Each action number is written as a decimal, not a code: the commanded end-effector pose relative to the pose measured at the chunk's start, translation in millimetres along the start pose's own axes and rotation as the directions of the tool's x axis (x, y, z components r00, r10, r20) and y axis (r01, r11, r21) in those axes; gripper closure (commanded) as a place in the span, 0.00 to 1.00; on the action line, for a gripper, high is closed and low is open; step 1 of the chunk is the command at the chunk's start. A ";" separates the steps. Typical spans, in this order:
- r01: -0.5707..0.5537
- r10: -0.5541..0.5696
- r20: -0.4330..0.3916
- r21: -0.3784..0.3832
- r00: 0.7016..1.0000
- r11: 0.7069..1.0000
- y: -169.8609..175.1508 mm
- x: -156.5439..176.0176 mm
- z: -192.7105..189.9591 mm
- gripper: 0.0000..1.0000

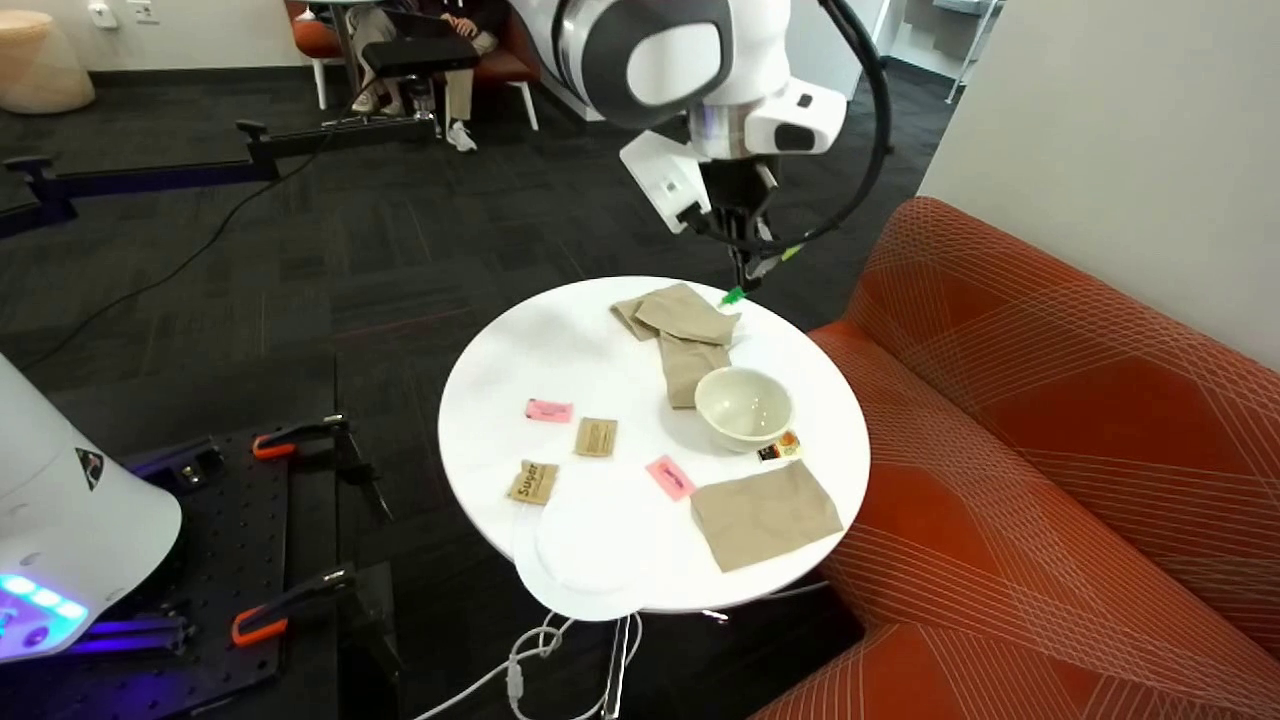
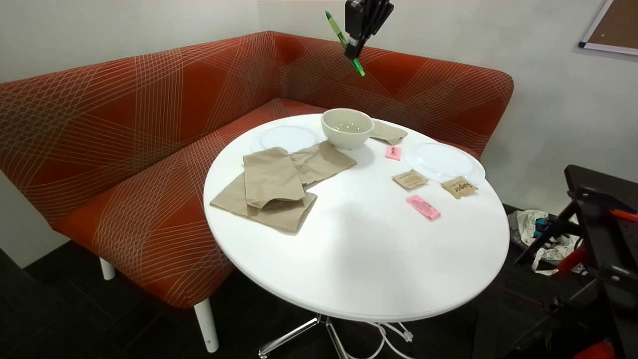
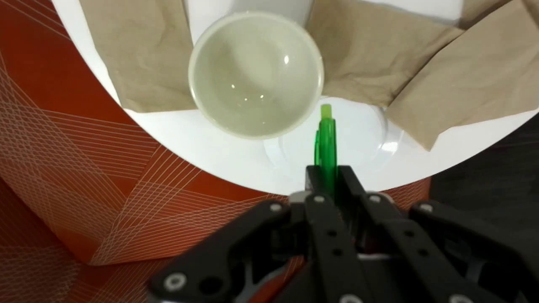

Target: Remove the pen from the bowl and put it on the table

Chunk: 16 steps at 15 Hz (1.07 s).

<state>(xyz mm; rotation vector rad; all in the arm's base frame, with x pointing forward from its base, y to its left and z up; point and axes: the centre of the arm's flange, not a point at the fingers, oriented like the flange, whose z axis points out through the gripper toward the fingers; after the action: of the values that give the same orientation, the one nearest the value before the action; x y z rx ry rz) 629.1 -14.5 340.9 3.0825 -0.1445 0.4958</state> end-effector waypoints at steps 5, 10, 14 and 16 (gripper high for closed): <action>0.050 -0.060 0.180 0.059 0.982 0.997 -77.0 -83.7 -89.7 0.97; 0.075 -0.094 0.389 0.063 0.917 0.995 -110.3 -125.0 -84.6 0.97; 0.069 -0.066 0.456 0.009 0.888 0.998 -119.9 -160.2 -55.5 0.97; 0.054 -0.040 0.469 -0.016 0.882 0.998 -122.6 -175.9 -36.2 0.97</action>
<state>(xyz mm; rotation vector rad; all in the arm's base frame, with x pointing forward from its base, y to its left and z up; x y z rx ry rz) 479.0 118.5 343.9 3.1301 -0.0182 -0.2449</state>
